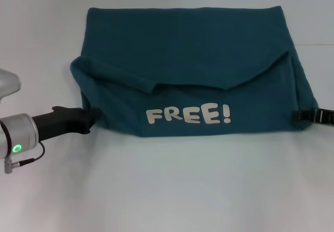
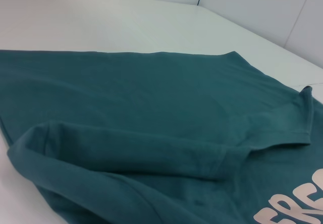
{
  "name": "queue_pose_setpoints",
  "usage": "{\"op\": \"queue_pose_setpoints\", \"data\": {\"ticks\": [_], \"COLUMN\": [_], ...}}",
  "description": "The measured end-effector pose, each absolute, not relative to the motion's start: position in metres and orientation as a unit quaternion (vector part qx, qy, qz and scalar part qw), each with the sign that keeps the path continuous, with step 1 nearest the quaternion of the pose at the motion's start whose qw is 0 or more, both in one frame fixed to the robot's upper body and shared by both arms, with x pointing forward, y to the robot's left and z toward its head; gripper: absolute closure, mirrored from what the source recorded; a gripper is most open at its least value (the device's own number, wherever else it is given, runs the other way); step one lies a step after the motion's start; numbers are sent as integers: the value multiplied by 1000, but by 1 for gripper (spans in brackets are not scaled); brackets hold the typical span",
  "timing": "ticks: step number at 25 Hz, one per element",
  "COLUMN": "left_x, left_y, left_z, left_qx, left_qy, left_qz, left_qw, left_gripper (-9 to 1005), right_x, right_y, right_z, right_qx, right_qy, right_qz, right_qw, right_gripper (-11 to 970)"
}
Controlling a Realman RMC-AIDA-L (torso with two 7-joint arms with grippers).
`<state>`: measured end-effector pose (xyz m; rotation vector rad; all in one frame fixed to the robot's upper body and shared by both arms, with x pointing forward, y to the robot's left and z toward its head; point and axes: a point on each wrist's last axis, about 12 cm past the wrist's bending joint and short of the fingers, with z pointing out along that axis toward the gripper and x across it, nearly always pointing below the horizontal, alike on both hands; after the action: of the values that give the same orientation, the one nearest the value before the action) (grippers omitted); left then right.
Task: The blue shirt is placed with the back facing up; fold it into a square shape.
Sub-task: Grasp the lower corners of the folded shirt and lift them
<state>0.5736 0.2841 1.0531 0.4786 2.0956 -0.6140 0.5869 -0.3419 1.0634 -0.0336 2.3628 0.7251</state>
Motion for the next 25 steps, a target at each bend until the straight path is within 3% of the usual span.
{"op": "queue_pose_setpoints", "data": {"ticks": [3,6,11,18,25], "left_x": [574,573,572,565,534], "left_y": [284,285,286,295,317], "left_z": [1053,1053,1052,1054,1065], "left_qx": [192,192,190,176,169], "left_qy": [843,843,844,848,850], "left_qz": [-247,-246,-246,-251,-290], "left_qw": [438,437,437,432,406], "left_gripper": [974,974,974,973,973], "right_x": [581,575,565,550,528], "right_y": [-347,-354,-362,-372,-391], "right_z": [1064,1066,1065,1066,1070], "right_qx": [-5,3,8,8,6], "right_qy": [898,892,885,876,871], "right_qz": [287,293,303,316,321], "right_qw": [334,344,353,365,373], "right_gripper": [611,852,944,943,943]}}
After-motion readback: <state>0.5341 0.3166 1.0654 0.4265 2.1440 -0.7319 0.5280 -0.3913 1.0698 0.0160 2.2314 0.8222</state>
